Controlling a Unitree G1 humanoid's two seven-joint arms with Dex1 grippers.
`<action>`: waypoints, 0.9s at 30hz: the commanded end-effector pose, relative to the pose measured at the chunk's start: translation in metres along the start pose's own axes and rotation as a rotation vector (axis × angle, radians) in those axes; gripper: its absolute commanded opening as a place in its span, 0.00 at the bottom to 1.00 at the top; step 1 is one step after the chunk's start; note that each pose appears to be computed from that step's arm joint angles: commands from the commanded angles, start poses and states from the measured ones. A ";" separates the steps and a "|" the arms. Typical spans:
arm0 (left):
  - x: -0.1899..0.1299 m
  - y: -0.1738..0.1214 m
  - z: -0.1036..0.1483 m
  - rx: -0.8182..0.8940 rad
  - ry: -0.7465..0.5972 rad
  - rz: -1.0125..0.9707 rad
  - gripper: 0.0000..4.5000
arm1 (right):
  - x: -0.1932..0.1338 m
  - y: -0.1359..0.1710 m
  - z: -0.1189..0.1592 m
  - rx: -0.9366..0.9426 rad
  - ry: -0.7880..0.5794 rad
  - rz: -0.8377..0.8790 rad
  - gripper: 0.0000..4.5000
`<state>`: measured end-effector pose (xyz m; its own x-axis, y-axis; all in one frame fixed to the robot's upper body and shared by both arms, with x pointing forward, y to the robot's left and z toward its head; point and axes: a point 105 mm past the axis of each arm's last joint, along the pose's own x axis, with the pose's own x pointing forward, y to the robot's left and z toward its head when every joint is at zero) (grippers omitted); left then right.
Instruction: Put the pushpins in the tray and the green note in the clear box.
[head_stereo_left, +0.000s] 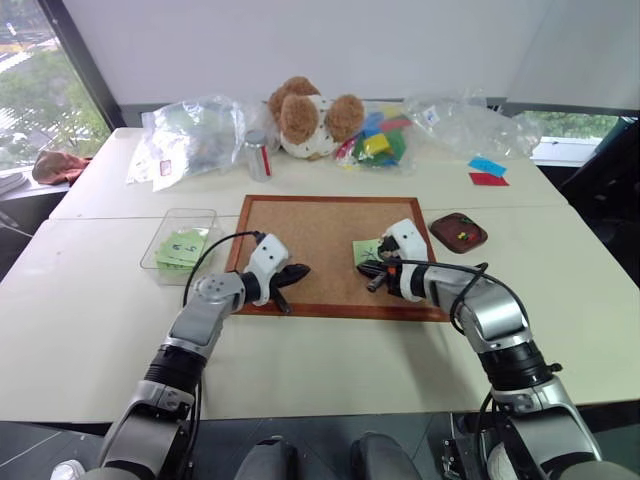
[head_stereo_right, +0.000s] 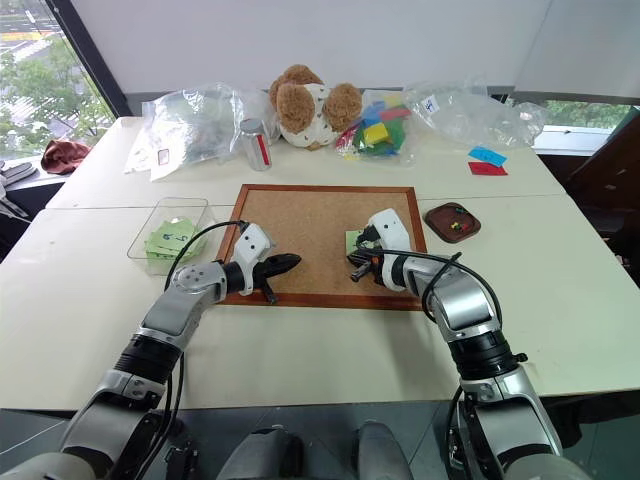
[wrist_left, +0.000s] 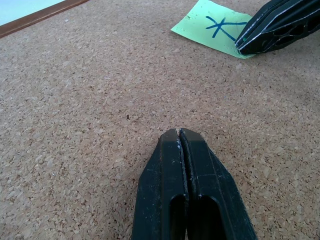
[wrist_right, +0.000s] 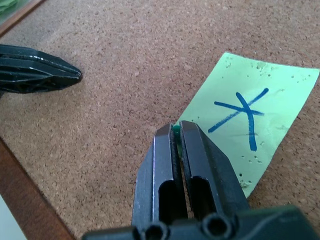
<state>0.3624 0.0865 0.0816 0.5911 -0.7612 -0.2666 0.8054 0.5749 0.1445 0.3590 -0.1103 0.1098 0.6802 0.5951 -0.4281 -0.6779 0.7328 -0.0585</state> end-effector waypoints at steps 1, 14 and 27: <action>-0.002 -0.011 -0.043 -0.079 0.147 -0.026 0.00 | -0.024 0.004 0.060 -0.100 -0.166 0.009 0.01; -0.006 0.005 0.024 -0.334 -0.105 -0.046 0.20 | -0.055 0.020 0.076 -0.221 -0.161 0.059 0.00; -0.012 -0.002 0.107 -0.856 -0.378 -0.293 0.98 | -0.058 0.039 0.076 -0.339 -0.134 0.131 0.00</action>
<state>0.3630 0.0690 0.1742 0.5030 -0.8559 0.1203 0.6982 0.3203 -0.6402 0.3193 -0.0981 0.1856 0.6020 0.7074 -0.3704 -0.7982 0.5455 -0.2555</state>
